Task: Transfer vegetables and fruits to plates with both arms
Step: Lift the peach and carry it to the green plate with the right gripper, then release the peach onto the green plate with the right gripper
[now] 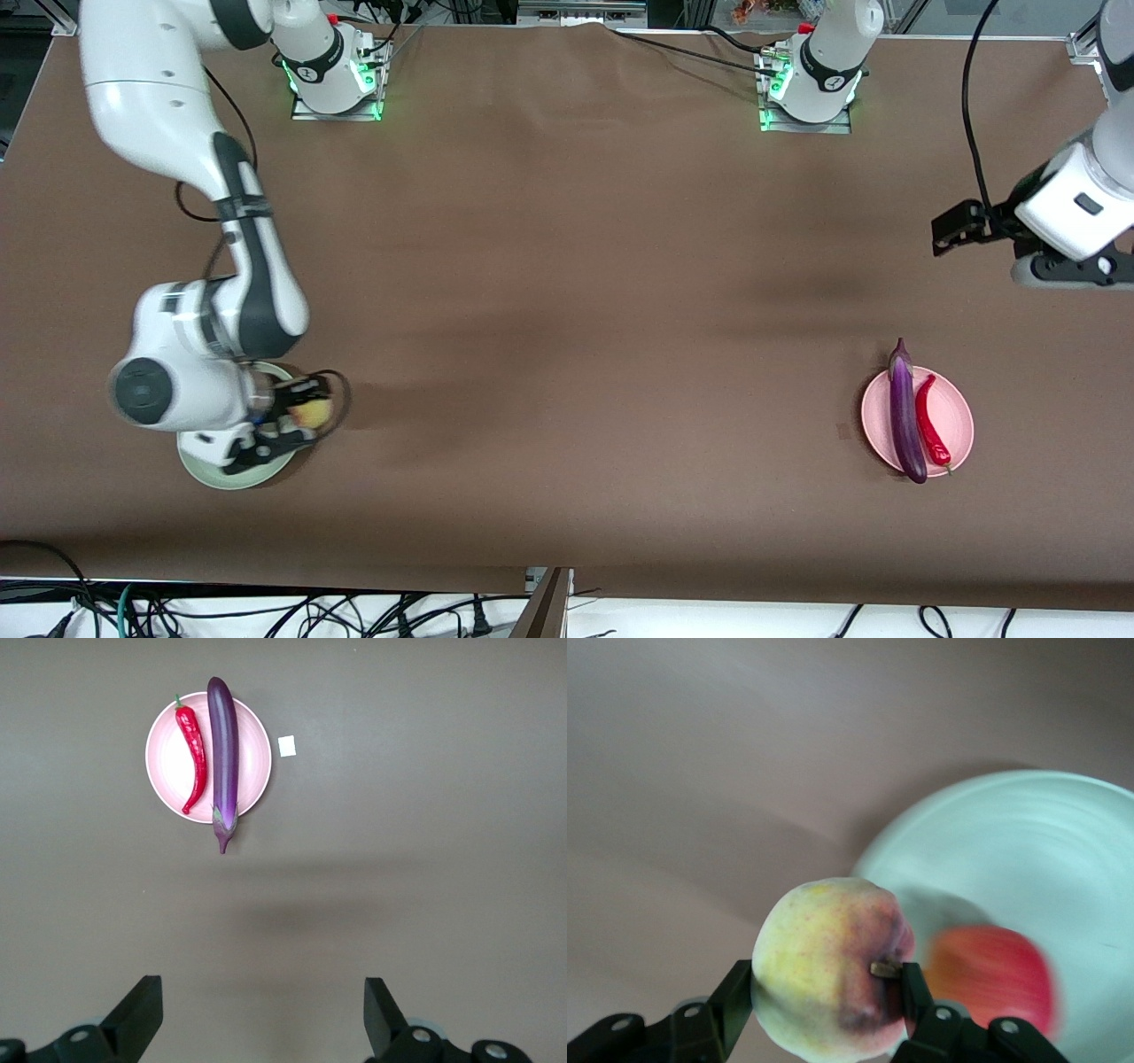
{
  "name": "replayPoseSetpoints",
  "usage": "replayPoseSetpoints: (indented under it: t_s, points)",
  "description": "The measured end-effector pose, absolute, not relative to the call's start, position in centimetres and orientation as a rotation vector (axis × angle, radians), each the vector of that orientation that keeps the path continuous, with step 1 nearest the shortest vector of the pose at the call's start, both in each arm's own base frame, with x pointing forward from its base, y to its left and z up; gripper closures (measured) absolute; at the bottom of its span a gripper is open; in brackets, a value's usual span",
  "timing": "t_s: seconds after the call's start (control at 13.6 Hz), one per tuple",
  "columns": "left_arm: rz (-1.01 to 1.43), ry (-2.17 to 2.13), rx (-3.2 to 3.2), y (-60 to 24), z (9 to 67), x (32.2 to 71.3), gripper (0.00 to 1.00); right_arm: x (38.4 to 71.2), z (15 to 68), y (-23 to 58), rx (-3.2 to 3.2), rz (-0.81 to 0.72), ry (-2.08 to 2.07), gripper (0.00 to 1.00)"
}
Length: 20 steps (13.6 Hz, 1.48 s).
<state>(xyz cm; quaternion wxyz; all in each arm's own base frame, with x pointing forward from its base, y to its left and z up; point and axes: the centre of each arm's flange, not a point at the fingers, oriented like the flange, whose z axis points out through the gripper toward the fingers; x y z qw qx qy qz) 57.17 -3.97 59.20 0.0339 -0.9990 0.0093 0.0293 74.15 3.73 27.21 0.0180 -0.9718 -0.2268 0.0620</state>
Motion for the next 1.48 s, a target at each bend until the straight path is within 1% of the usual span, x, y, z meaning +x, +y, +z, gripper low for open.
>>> replayPoseSetpoints:
  t_s: [0.22, 0.37, 0.66, 1.25, 1.33, 1.4, 1.48]
  points:
    - [0.021, 0.011, -3.067, -2.8, 57.9, 54.9, 0.00, 74.2, 27.4, -3.7, -2.974, 0.179, -0.818, 0.28]
    - [0.019, -0.001, -3.080, -2.5, 57.5, 54.5, 0.00, 74.0, 27.4, -5.7, -2.962, 0.179, -0.856, 0.28]
    - [0.015, -0.009, -3.121, -2.9, 57.5, 54.6, 0.00, 74.0, 26.6, -5.3, -2.957, 0.166, -0.866, 0.28]
    - [0.023, 0.008, -3.121, -3.5, 57.7, 54.5, 0.00, 75.1, 23.4, -2.0, -2.978, 0.049, -0.887, 0.28]
    - [0.024, 0.008, -3.121, -3.5, 57.7, 54.5, 0.00, 75.1, 23.1, -2.1, -2.981, 0.041, -0.886, 0.24]
    - [0.024, 0.008, -3.121, -3.5, 57.7, 54.5, 0.00, 75.2, 23.2, -2.1, -2.984, 0.033, -0.885, 0.24]
    - [0.024, 0.009, -3.121, -3.5, 57.7, 54.5, 0.00, 75.4, 23.5, -2.2, -2.987, 0.019, -0.886, 0.19]
